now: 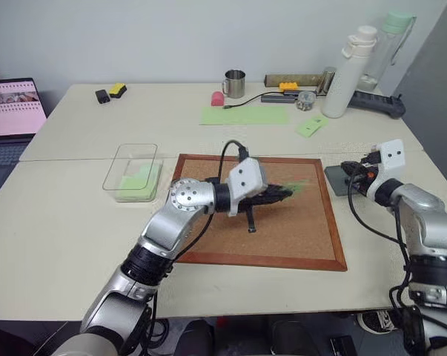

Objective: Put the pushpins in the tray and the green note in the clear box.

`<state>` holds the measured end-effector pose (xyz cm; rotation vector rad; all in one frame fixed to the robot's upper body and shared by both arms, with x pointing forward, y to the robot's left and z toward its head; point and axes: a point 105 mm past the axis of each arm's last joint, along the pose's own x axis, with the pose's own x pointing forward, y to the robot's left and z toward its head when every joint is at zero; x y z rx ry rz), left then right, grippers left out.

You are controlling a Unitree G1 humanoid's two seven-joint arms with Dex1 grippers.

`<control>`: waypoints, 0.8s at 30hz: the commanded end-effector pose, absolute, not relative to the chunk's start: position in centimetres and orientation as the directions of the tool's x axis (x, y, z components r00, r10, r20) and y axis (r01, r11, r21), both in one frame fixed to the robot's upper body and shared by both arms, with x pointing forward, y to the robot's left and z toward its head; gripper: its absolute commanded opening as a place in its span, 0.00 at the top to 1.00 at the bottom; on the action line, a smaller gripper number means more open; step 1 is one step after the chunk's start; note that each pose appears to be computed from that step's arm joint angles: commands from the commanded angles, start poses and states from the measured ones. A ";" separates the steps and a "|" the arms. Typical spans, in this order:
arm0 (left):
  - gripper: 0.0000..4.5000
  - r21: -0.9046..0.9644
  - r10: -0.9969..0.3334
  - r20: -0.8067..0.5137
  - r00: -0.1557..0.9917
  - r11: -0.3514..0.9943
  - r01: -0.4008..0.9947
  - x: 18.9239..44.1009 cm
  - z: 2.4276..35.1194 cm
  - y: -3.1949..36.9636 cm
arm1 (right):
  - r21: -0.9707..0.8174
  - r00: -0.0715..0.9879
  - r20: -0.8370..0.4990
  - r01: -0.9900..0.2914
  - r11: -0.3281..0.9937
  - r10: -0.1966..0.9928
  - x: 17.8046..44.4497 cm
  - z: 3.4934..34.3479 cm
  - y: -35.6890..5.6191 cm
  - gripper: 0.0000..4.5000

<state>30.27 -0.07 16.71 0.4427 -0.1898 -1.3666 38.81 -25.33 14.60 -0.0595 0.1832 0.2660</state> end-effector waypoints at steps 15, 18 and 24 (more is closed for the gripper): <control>1.00 0.456 -0.974 -0.097 0.207 0.141 0.879 29.5 17.2 0.3 | -0.017 0.956 -0.178 -0.241 0.970 0.234 40.6 14.3 -28.0 0.45; 1.00 0.459 -0.975 -0.092 0.203 0.139 0.877 29.6 17.3 0.1 | -0.065 0.956 -0.185 -0.244 0.968 0.229 40.5 14.1 -28.2 0.45; 1.00 0.403 -0.961 -0.033 0.274 0.238 0.884 31.1 18.9 1.3 | -0.110 0.945 -0.083 -0.325 0.939 0.317 39.9 16.6 -26.6 0.45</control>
